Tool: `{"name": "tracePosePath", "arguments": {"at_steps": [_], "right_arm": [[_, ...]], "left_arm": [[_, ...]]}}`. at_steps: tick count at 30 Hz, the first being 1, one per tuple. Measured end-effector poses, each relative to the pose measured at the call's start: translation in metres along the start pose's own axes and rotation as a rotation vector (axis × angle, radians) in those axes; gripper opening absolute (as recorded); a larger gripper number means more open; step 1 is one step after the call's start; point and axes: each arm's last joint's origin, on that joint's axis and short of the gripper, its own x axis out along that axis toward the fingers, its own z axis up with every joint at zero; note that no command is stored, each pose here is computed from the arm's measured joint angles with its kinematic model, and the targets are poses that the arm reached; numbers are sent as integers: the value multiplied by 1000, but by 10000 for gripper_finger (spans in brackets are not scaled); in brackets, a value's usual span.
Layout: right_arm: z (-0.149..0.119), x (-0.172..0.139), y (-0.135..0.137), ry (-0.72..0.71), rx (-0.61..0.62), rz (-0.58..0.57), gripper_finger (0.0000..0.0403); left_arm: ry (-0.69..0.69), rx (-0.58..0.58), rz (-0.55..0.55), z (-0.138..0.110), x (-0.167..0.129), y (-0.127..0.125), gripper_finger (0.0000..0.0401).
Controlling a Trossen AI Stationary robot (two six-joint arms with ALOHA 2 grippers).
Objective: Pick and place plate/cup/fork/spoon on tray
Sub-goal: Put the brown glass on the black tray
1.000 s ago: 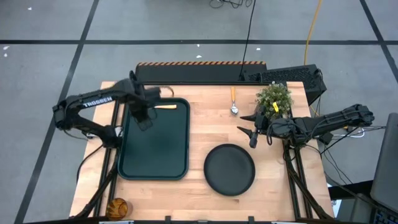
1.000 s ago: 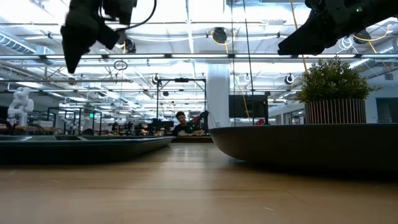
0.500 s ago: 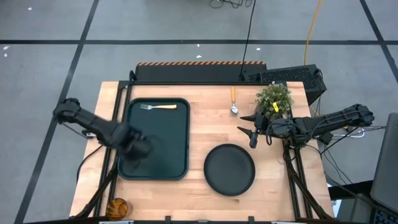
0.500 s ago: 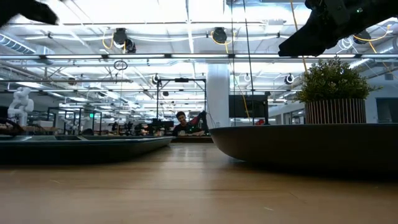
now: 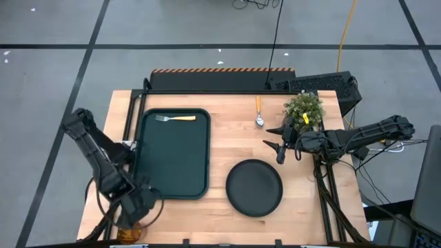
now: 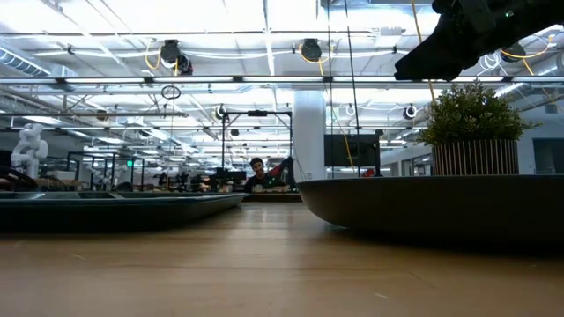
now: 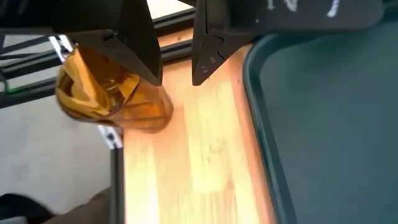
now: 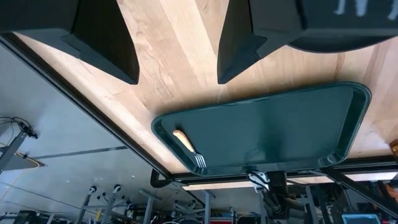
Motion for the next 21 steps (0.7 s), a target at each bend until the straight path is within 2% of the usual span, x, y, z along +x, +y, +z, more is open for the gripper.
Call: {"name": "tracePosePath", "arguments": {"at_steps": [10,17,21], "right_arm": [[1,0,0,-7,4,0,212],[1,0,0,-7,-2,-1,212],[1,0,0,-7,-3,-2,212]], "left_arm": [[135,148,77,-5,41,-26,88],[136,145,76,-4,41,-25,88],[167,149,20,-6,41,-29,88]]}}
